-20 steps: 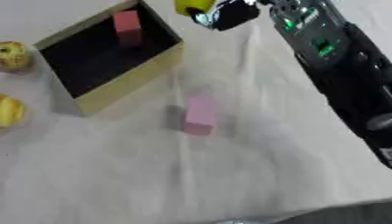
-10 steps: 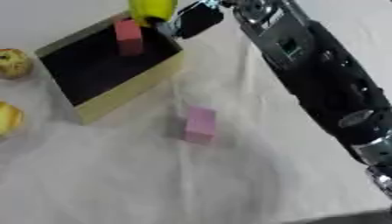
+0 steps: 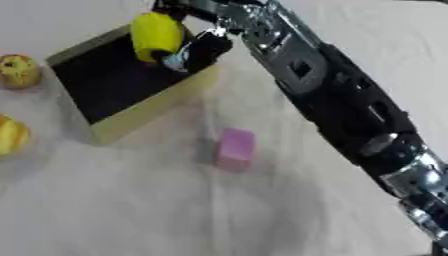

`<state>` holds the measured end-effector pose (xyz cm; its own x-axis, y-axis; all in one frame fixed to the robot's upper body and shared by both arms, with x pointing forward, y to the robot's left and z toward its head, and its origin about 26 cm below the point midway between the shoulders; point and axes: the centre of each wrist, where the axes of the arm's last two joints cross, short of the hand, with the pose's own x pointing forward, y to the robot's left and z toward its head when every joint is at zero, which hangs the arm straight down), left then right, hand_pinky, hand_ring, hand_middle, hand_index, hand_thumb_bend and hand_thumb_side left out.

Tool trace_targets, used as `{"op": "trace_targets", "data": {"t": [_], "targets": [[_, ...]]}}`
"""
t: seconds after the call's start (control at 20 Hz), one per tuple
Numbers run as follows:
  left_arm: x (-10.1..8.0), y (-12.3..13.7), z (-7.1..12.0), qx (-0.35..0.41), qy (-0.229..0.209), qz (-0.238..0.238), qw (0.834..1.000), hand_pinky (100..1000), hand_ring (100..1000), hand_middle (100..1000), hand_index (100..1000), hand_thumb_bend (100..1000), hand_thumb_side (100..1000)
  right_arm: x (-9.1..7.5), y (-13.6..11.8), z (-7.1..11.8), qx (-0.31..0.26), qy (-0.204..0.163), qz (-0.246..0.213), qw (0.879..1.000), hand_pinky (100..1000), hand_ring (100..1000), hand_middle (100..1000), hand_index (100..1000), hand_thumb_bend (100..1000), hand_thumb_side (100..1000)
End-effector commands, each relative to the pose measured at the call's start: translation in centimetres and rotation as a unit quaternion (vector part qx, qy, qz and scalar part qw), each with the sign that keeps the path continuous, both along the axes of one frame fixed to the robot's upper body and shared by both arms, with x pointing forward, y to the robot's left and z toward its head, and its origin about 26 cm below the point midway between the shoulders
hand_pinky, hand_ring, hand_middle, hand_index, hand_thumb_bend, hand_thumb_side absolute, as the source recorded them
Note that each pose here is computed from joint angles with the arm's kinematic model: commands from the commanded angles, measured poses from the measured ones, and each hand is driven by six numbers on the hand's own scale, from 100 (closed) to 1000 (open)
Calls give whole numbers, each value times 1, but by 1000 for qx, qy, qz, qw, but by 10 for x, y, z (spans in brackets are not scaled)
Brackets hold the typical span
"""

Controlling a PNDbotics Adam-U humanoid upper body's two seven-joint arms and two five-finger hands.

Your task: Pick up objects on the table and place them in the box.

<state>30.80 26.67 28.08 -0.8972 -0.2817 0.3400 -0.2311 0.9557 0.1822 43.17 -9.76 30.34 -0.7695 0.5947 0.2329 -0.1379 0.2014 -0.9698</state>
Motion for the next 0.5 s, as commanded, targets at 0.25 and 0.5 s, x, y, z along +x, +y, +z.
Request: {"op": "trace_targets", "data": {"t": [0.25,0.5], "targets": [[-4,1,10,5,-18,-2,1000,774,805,787,938,528,656,6,-7,6,-33,-6,-13,999,866,862,784,854,277,364],[-4,1,9,3,-16,-2,1000,773,805,787,939,528,655,9,-12,5,-49,-23,-40,998,878,881,812,884,306,387]]}}
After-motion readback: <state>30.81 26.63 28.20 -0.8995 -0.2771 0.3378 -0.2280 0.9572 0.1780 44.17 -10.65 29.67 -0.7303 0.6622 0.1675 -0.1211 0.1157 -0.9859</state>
